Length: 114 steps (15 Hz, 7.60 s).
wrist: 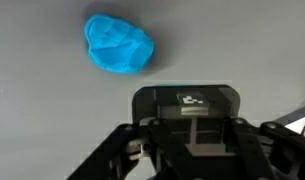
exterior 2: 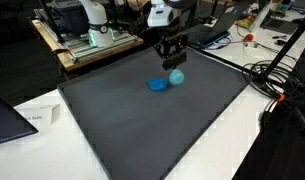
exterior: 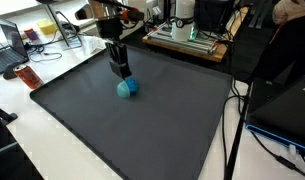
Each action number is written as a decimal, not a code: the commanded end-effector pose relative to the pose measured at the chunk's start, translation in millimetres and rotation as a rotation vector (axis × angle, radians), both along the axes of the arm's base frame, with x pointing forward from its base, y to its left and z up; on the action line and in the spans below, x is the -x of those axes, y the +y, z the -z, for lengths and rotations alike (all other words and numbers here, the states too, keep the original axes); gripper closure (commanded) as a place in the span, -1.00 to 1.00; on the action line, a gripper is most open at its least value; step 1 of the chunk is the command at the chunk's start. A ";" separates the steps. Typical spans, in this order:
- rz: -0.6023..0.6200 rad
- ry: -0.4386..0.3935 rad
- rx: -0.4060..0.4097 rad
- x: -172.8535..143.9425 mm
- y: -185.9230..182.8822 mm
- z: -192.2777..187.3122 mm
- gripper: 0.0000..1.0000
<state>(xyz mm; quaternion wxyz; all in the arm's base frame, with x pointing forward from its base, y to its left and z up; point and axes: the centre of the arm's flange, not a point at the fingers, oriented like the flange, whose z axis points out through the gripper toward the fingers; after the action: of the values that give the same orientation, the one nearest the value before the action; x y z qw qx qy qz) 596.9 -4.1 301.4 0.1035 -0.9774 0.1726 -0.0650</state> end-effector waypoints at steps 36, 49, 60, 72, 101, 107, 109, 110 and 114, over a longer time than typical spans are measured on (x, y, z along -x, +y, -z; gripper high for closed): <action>0.237 0.136 -0.582 -60.9 -112.0 55.7 0.57; 0.213 0.106 -0.704 -49.2 -115.3 58.7 0.57; 0.144 -0.012 -0.533 -63.9 -120.4 38.2 0.57; 0.025 -0.052 -0.296 -37.4 -103.5 20.6 0.57; 0.046 0.068 0.000 42.3 -32.1 -58.3 0.57; -0.015 0.154 0.007 71.7 -22.7 -71.4 0.57; -0.030 0.156 0.011 83.6 -15.1 -74.2 0.57; -0.039 0.158 0.013 88.8 -9.5 -76.7 0.57; -0.070 0.182 0.034 101.1 10.9 -85.4 0.57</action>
<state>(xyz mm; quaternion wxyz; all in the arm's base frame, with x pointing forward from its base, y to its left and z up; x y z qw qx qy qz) 489.2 2.6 331.2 0.0921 -0.9846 0.1482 0.0049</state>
